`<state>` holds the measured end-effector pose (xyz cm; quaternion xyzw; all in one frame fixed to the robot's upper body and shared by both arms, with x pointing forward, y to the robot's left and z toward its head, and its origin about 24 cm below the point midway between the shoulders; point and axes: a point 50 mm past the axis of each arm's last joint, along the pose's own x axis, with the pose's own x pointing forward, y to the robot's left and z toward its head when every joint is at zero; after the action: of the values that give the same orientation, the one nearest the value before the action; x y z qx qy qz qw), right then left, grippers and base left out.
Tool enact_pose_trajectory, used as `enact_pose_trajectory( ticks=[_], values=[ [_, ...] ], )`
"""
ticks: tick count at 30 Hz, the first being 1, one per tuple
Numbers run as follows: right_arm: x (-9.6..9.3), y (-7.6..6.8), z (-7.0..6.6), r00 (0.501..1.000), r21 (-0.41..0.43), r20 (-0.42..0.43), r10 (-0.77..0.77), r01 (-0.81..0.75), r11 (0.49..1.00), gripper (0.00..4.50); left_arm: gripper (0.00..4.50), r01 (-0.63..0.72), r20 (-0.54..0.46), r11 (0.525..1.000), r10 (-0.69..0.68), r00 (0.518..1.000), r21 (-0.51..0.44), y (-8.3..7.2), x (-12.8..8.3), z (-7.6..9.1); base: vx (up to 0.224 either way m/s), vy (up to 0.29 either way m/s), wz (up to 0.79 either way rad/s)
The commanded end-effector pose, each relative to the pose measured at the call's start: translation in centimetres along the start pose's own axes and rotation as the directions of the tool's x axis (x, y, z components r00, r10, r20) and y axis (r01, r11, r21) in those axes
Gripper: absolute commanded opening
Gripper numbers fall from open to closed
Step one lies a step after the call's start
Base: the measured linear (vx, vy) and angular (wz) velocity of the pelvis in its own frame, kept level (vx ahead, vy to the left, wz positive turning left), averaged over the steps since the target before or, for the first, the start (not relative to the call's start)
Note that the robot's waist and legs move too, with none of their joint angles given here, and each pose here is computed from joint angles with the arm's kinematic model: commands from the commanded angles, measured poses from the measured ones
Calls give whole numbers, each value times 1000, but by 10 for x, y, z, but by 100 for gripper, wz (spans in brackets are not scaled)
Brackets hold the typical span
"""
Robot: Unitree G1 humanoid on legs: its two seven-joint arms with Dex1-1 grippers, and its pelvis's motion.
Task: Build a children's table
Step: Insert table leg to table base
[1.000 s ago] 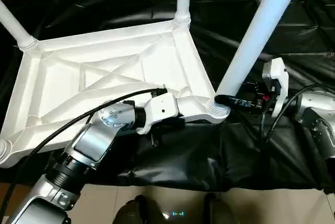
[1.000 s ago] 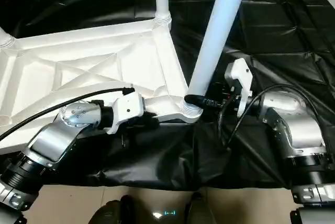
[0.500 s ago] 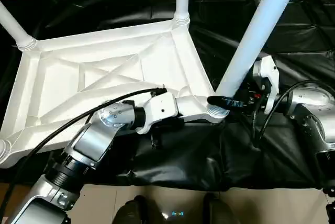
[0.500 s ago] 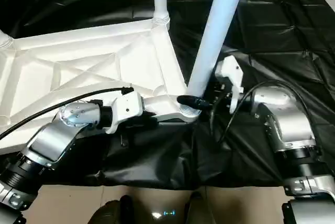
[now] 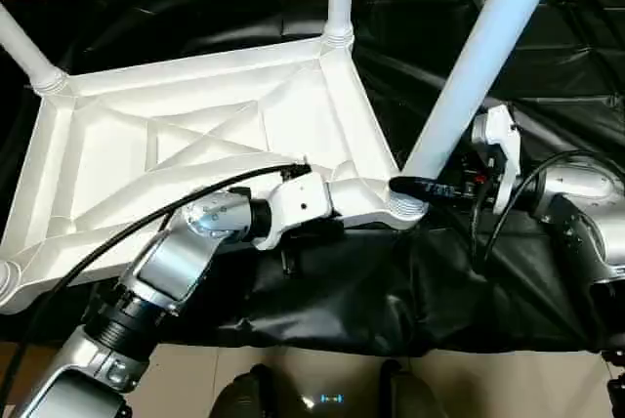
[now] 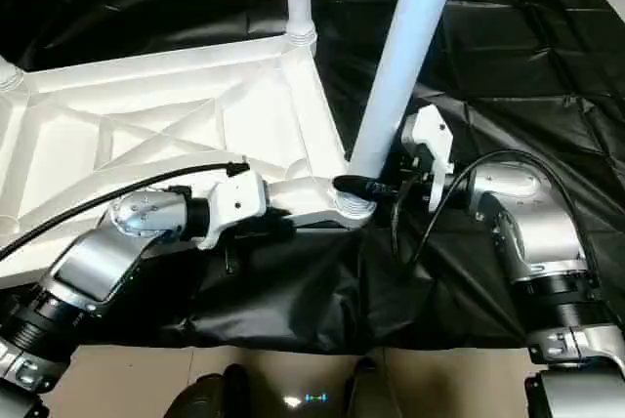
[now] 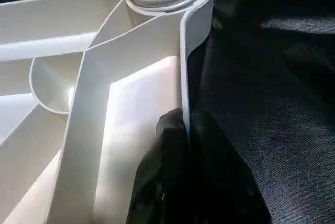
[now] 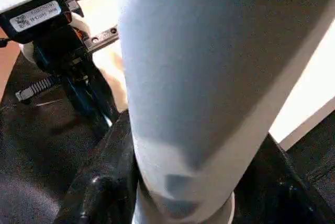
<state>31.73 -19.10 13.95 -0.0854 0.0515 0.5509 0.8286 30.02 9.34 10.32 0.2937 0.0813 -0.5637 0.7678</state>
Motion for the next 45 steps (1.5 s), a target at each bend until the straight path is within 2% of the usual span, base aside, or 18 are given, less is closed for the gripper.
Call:
enact_pose_trajectory(
  ticks=[1, 8, 15, 19, 23, 27, 29, 34, 41, 45],
  values=[
    [1, 0, 4, 1000, -1, 20, 19, -19, 1000, 191, 0, 8, -78, 1000, -10, 997, -30, -5, 2, -16, 0, 0, 0],
    [2, -1, 5, 999, 22, 53, 4, -5, 1000, 190, 0, 7, -77, 1000, -9, 997, -30, -5, 1, -16, 0, 0, 0],
    [-4, -7, 2, 985, 118, 125, -122, 107, 987, 190, 0, 3, -75, 999, -6, 997, -33, -5, 2, -15, 0, 0, 0],
    [-6, -8, -1, 981, 139, 125, -150, 133, 981, 190, 0, 4, -75, 999, -7, 997, -34, -6, 1, -16, 0, 0, 0],
    [-12, -12, -2, 964, 211, 146, -222, 189, 959, 189, 0, 6, -75, 999, -8, 997, -34, -6, 1, -16, 0, 0, 0],
    [-15, -9, -9, 968, 212, 112, -225, 198, 957, 189, 0, 7, -75, 999, -9, 997, -34, -6, 2, -16, 0, 0, 0],
    [-15, -7, -10, 973, 196, 98, -211, 189, 962, 189, 0, 7, -74, 999, -10, 997, -33, -7, 2, -16, 0, 0, 0],
    [-12, 6, -12, 993, 92, 40, -115, 111, 990, 189, 0, 8, -75, 1000, -10, 997, -30, -7, 2, -16, 0, 0, 0],
    [-5, 10, -7, 995, -11, 36, -92, 92, 996, 189, 0, 11, -75, 1000, -13, 997, -29, -7, 2, -16, 0, 0, 0],
    [-4, 10, -6, 995, -35, 37, -87, 89, 995, 189, 0, 10, -75, 1000, -12, 997, -29, -7, 2, -15, 0, 0, 0]
  ],
)
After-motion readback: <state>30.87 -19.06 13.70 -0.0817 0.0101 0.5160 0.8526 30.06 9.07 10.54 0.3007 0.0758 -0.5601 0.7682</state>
